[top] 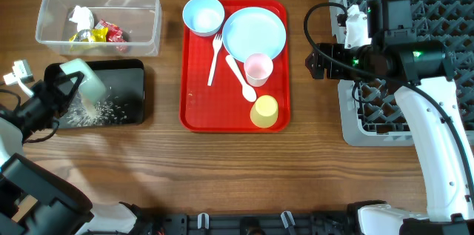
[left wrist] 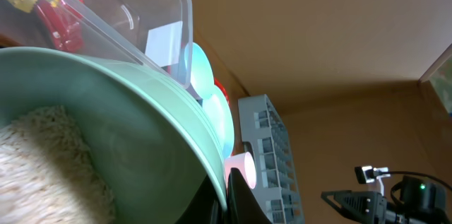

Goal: Sort waste into correct bins and load items into the dishwasher rack
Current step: 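Tilt the green bowl to pour the rice onto the black tray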

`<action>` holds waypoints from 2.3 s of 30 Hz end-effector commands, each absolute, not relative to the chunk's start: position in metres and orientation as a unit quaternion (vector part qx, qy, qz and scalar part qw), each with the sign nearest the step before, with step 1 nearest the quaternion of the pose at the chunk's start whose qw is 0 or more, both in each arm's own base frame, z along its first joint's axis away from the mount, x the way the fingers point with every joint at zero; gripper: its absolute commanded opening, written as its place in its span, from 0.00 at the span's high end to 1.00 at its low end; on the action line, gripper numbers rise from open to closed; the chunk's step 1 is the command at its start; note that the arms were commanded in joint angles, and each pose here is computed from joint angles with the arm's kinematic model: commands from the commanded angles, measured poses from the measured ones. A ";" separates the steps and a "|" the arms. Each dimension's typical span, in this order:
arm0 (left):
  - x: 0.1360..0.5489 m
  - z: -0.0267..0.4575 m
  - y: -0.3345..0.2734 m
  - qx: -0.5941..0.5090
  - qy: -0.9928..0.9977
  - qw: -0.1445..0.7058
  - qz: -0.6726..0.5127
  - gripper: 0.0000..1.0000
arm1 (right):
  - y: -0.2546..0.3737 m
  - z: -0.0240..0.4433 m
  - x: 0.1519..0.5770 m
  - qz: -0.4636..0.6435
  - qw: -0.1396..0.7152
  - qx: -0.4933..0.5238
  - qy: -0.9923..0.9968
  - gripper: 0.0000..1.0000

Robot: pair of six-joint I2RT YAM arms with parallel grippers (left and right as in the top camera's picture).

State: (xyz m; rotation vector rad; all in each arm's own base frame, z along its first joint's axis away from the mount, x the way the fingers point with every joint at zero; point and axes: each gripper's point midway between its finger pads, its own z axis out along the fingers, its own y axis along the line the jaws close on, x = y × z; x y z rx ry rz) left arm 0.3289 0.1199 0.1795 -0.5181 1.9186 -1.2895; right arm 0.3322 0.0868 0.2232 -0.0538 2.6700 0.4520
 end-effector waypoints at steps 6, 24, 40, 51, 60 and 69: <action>0.329 0.186 0.124 -0.186 0.689 0.401 -0.574 0.96 | 0.087 0.227 0.335 0.160 0.220 -0.015 0.962 0.08; 0.330 0.183 0.125 -0.191 0.679 0.399 -0.587 0.96 | 0.087 0.226 0.334 0.160 0.217 -0.015 0.963 0.08; 0.329 0.183 0.131 -0.227 0.668 0.375 -0.602 0.95 | 0.087 0.226 0.334 0.160 0.217 -0.015 0.963 0.08; 0.324 0.184 0.148 -0.315 0.631 0.319 -0.633 0.96 | 0.087 0.226 0.334 0.160 0.216 -0.015 0.963 0.08; 0.324 0.184 0.149 -0.326 0.625 0.309 -0.638 0.96 | 0.087 0.226 0.334 0.160 0.217 -0.015 0.963 0.08; 0.330 0.200 0.125 -0.204 0.678 0.387 -0.591 0.96 | 0.087 0.226 0.334 0.160 0.217 -0.015 0.963 0.08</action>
